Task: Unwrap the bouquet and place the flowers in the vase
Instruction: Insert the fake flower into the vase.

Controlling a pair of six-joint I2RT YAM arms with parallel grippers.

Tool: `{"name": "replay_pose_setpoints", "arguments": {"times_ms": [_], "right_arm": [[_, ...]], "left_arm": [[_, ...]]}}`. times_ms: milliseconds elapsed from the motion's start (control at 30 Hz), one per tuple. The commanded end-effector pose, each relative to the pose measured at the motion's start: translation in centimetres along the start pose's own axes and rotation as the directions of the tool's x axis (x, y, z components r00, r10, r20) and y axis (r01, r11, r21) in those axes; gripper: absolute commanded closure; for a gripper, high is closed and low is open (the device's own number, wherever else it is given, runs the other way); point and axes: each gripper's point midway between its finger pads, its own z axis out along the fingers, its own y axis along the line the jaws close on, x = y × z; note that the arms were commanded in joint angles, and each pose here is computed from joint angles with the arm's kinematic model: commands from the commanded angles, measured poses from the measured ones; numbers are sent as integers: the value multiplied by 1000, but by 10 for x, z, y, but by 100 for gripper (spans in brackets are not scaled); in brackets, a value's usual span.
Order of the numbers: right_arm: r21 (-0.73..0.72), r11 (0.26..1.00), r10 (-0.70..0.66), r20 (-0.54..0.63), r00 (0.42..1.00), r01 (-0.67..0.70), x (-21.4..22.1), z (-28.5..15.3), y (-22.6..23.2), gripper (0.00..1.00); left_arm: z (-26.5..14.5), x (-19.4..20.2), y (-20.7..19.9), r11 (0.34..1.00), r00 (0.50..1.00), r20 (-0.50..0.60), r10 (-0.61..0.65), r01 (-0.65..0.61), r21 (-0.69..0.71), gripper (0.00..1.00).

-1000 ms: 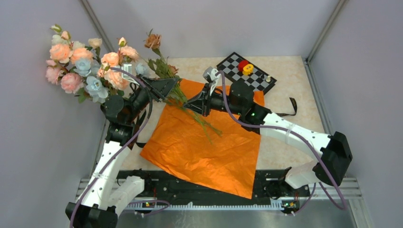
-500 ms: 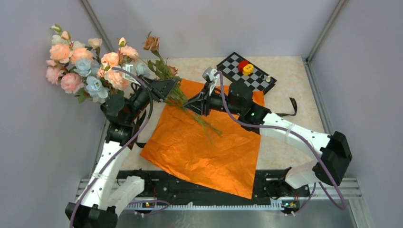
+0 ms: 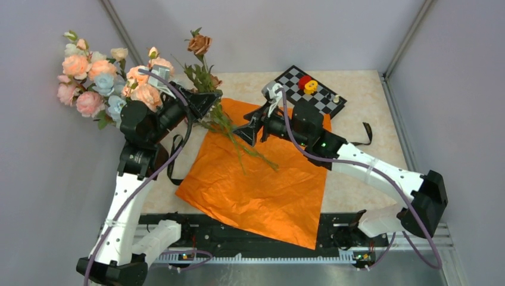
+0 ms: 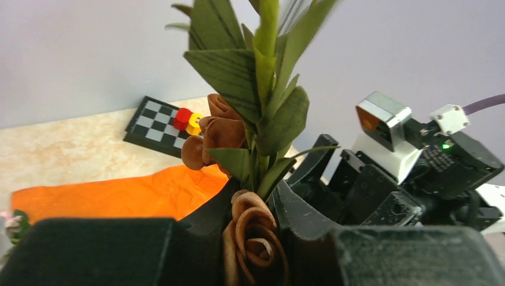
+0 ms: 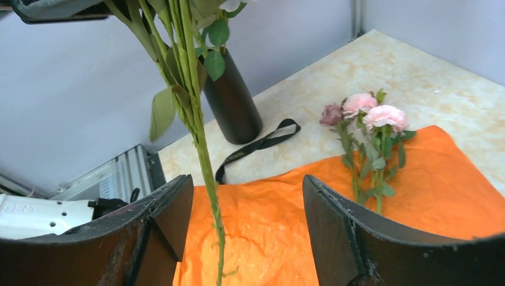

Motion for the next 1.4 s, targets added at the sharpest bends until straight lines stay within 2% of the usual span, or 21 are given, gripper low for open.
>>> {"name": "replay_pose_setpoints", "arguments": {"times_ms": [0, 267, 433, 633, 767, 900, 1000, 1200, 1267, 1367], "right_arm": [[90, 995, -57, 55, 997, 52, -21, -21, -6, 30], [300, 954, -32, 56, 998, 14, -11, -63, -64, 26], [424, 905, -6, 74, 997, -26, -2, -102, -108, 24], [555, 831, -1, 72, 997, -39, 8, -146, -151, 23], [630, 775, 7, 76, 997, -53, 17, -167, -174, 24], [743, 665, 24, 79, 997, -75, 30, -193, -199, 25], [786, 613, 31, 82, 996, -84, 37, -208, -208, 25], [805, 586, 27, 96, 995, -94, 41, -222, -208, 25], [809, 581, 38, 86, 996, -92, 45, -224, -207, 25], [808, 582, 41, 84, 996, -92, 44, -224, -207, 25]], "left_arm": [[-10, 0, 7, 985, 983, -102, 152, -159, -62, 100], [-30, -21, 10, 929, 930, -168, 327, -349, -124, 100], [-46, -48, 17, 872, 905, -174, 389, -423, -247, 100], [-84, -88, 43, 720, 883, -138, 448, -448, -530, 100], [-117, -113, 58, 577, 869, -123, 479, -417, -702, 100], [-139, -128, 60, 482, 857, -151, 493, -413, -773, 100], [-149, -135, 58, 445, 853, -158, 497, -407, -798, 100], [-161, -157, 44, 419, 829, -114, 548, -390, -820, 100], [-167, -164, 44, 380, 807, -115, 579, -392, -838, 100], [-179, -178, 51, 284, 766, -112, 633, -364, -887, 100]]}}
